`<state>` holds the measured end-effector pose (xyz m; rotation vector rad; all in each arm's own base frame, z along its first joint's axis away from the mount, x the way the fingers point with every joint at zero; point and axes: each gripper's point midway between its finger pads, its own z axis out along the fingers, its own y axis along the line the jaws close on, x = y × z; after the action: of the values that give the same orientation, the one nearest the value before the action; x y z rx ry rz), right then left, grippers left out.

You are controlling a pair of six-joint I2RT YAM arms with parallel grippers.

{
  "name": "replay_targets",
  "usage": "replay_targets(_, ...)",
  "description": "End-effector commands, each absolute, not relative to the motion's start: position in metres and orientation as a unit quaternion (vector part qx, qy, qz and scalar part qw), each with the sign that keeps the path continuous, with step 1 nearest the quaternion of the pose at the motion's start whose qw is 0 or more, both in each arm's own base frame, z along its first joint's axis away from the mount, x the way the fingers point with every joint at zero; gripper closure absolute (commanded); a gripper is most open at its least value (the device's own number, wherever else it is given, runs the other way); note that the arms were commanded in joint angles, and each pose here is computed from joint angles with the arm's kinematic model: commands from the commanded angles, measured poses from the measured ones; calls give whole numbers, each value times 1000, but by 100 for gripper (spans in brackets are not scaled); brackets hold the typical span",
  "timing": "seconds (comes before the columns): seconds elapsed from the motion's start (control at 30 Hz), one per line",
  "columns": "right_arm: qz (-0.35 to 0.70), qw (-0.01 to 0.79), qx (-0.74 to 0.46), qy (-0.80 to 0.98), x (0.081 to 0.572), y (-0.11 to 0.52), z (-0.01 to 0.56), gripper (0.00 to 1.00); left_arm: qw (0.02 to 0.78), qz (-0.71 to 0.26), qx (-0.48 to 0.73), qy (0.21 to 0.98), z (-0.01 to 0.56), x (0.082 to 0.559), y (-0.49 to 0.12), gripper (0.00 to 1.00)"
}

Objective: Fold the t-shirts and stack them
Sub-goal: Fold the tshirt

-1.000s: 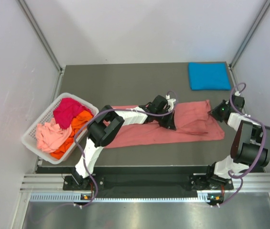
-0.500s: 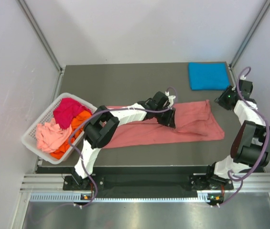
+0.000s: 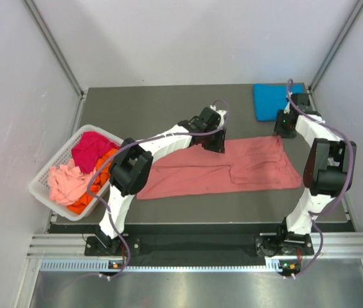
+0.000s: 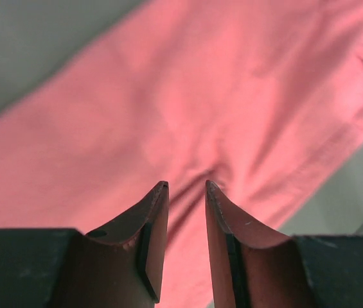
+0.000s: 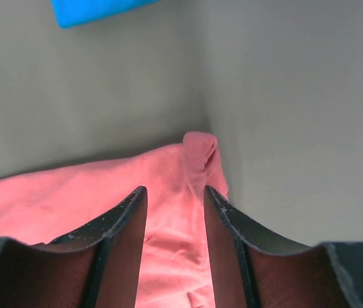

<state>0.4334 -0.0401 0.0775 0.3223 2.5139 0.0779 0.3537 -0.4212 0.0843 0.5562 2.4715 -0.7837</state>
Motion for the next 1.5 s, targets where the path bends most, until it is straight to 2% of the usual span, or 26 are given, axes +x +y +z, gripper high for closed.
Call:
replay_targets(0.0, -43, 302, 84, 949, 445, -50, 89, 59, 252, -252, 170, 919, 74, 386, -393, 65)
replay_targets(0.37, -93, 288, 75, 950, 459, -60, 78, 60, 242, -217, 100, 940, 38, 426, -337, 66)
replay_targets(0.73, -69, 270, 64, 958, 462, -52, 64, 62, 210, -195, 79, 955, 0, 420, -315, 66)
replay_targets(0.83, -69, 270, 72, 958, 462, -56, 63, 73, 207, -193, 75, 956, -4, 418, -312, 67)
replay_targets(0.87, -71, 269, 77, 958, 461, -59, 62, 82, 206, -192, 73, 957, -5, 419, -311, 67)
replay_targets(0.9, -73, 270, 87, 956, 461, -65, 63, 87, 203, -191, 70, 958, -7, 418, -309, 67)
replay_targets(1.0, -65, 282, 108, 951, 462, -79, 65, 95, 199, -191, 69, 959, -11, 416, -308, 67)
replay_targets(1.2, 48, 297, 135, 944, 465, -75, 57, 94, 196, -195, 64, 959, -15, 417, -310, 67)
replay_targets(1.37, 154, 321, 179, 917, 464, -74, 57, 84, 192, -194, 63, 960, -18, 417, -309, 67)
replay_targets(1.43, 183, 324, 193, 908, 462, -74, 55, 89, 193, -196, 63, 959, -16, 419, -311, 67)
replay_targets(1.47, 190, 325, 193, 906, 462, -73, 54, 94, 192, -195, 62, 960, -17, 418, -311, 67)
